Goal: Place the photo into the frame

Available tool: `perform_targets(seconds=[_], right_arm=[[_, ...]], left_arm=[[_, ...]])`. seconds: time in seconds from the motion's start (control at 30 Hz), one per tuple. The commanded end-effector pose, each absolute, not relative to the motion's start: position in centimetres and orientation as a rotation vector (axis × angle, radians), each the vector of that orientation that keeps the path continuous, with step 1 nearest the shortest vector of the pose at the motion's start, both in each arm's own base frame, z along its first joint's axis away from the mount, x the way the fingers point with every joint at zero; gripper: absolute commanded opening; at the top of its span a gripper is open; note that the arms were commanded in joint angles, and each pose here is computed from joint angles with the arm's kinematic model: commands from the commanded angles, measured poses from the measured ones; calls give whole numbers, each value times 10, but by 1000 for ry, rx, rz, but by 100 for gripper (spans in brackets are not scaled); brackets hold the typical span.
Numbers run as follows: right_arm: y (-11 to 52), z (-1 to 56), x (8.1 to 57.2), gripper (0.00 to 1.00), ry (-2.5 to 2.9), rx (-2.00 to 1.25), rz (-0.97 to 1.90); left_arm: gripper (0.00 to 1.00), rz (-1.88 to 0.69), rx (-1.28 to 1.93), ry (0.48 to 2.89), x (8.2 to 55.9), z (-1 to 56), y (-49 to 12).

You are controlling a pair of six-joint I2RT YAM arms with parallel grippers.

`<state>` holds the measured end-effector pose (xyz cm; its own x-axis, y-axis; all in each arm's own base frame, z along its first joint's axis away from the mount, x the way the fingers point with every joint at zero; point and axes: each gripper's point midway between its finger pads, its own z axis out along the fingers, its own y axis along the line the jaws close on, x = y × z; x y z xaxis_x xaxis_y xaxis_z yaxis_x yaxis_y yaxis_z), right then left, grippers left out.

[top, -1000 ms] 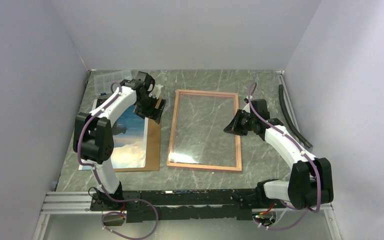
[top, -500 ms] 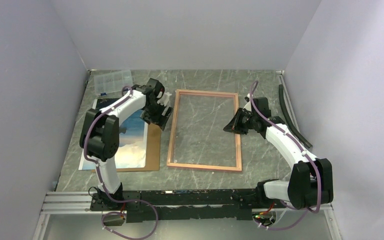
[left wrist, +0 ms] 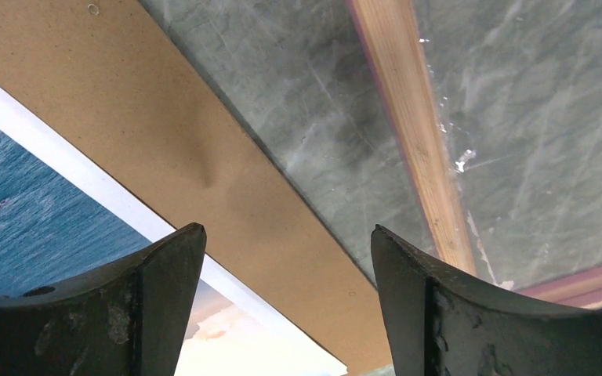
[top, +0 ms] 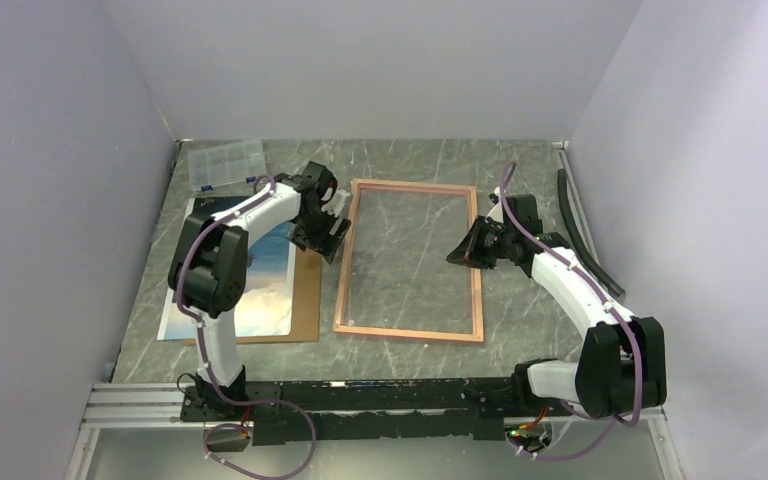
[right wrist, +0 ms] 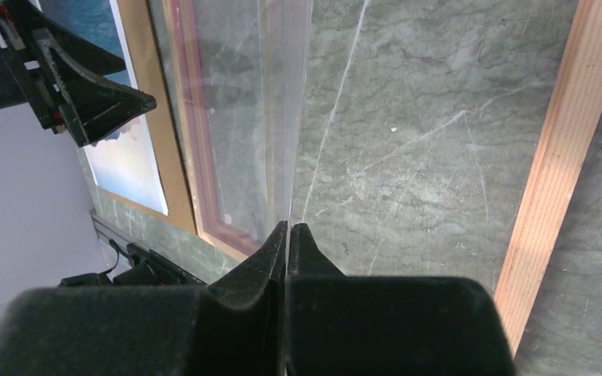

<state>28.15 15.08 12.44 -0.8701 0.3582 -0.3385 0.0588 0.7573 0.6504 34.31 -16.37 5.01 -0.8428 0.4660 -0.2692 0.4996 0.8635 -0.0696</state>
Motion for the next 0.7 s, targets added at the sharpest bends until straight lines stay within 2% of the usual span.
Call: perform_targets(seconds=[0.0, 0.3, 0.67], right_arm=[[149, 143, 292, 0, 2434, 214, 882], [145, 160, 297, 0, 2376, 154, 834], [157, 170, 293, 0, 2327, 119, 913]], left_arm=[[82, -158, 765, 2783, 350, 42, -163], [78, -175, 761, 2799, 355, 34, -169], [76, -200, 785, 2796, 349, 27, -176]])
